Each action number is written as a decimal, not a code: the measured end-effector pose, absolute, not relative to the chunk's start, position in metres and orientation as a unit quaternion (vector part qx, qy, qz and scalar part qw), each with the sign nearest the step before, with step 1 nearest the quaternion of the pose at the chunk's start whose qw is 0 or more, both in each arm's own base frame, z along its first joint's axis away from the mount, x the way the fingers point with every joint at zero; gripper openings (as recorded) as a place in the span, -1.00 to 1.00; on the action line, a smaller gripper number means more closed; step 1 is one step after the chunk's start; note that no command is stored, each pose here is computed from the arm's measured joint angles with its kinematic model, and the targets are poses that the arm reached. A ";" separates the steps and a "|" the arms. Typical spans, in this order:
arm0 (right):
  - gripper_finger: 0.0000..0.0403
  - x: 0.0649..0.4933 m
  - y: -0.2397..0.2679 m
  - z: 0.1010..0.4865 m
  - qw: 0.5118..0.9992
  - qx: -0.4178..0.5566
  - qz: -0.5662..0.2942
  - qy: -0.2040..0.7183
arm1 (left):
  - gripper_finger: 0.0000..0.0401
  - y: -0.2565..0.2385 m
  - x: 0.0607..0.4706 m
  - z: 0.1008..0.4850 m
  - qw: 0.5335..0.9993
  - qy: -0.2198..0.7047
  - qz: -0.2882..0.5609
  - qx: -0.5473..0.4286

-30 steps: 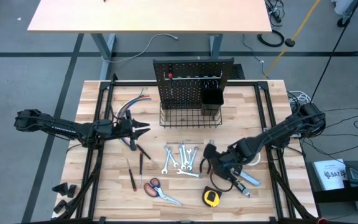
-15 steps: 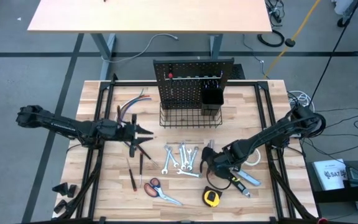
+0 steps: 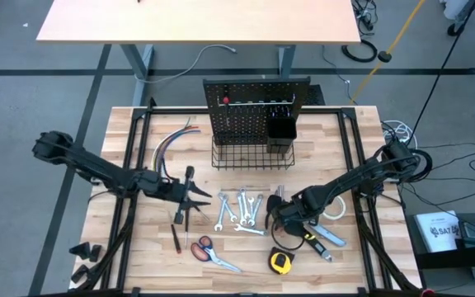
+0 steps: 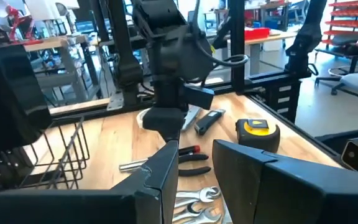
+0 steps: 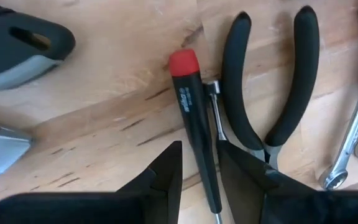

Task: Hang tools onto peg board
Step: Hang the nut driver on the pegboard

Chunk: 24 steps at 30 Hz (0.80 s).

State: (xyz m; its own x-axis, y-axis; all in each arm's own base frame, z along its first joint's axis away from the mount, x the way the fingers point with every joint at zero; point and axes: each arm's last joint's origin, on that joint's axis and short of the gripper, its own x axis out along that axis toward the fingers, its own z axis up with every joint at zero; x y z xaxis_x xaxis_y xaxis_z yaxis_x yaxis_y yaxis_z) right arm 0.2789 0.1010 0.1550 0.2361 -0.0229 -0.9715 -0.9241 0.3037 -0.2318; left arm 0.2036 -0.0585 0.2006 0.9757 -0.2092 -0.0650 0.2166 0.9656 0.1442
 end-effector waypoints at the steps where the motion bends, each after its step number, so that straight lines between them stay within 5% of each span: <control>1: -0.53 0.279 0.100 0.155 0.631 -0.468 0.356 0.505 | -0.47 -0.060 0.208 0.200 0.991 0.030 -0.108 0.077; 12: -0.53 0.279 0.098 0.153 0.633 -0.464 0.356 0.508 | -0.47 -0.077 0.261 0.194 0.982 0.074 -0.135 0.113; 24: -0.57 0.275 0.097 0.134 0.624 -0.456 0.368 0.517 | -0.47 -0.075 0.272 0.188 0.980 0.085 -0.129 0.123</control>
